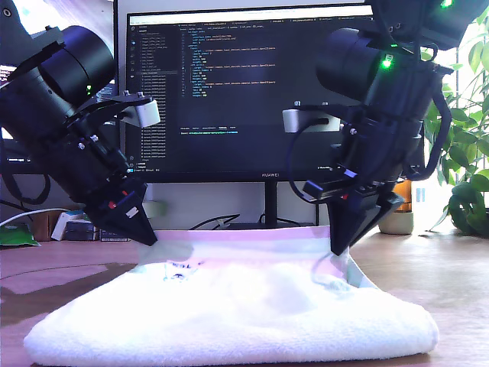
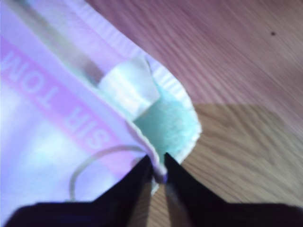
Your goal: Fold the tea towel to a neat square and place it to the right
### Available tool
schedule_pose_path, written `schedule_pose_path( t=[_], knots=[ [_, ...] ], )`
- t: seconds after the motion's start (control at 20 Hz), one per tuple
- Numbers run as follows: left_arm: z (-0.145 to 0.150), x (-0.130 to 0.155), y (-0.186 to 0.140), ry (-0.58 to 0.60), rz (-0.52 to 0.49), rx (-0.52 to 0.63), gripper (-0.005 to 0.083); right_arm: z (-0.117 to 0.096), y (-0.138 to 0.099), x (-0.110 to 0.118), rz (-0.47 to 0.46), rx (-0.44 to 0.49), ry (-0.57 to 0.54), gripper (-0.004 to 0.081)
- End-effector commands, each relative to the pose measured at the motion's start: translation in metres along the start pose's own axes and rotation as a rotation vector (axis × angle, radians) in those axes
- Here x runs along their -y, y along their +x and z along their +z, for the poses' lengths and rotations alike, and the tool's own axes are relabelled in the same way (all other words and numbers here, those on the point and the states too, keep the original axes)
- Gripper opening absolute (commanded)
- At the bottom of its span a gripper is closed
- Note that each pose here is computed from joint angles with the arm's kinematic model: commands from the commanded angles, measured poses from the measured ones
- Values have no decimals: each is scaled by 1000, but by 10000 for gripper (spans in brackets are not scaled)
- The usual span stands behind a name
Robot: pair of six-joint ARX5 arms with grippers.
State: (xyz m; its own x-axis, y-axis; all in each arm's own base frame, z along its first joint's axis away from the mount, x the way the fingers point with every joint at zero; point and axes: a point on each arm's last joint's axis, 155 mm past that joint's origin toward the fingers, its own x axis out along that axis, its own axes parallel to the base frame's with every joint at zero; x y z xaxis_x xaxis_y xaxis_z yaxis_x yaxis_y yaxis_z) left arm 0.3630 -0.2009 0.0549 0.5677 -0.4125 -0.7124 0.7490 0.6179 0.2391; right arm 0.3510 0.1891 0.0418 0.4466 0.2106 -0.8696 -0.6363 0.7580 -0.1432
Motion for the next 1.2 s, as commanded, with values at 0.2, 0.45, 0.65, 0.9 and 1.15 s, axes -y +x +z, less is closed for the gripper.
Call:
schedule_pose_path(
  t=[0.2,0.45,0.65,0.9,1.15],
  knots=[
    [2,-8,0,-1,23,18,241,9,3,5,-13,31,9,204],
    [1,-29,-8,-56,99,-2,116,37,-15,19,-32,69,22,211],
    [15,-23,-25,-149,57,48,-20,45,-32,25,-26,36,30,209],
    [23,-3,-39,-226,-47,76,-20,30,-33,21,39,-16,106,-10],
    [11,14,-37,-273,-113,50,-20,33,-41,15,94,22,122,-10]
  ],
)
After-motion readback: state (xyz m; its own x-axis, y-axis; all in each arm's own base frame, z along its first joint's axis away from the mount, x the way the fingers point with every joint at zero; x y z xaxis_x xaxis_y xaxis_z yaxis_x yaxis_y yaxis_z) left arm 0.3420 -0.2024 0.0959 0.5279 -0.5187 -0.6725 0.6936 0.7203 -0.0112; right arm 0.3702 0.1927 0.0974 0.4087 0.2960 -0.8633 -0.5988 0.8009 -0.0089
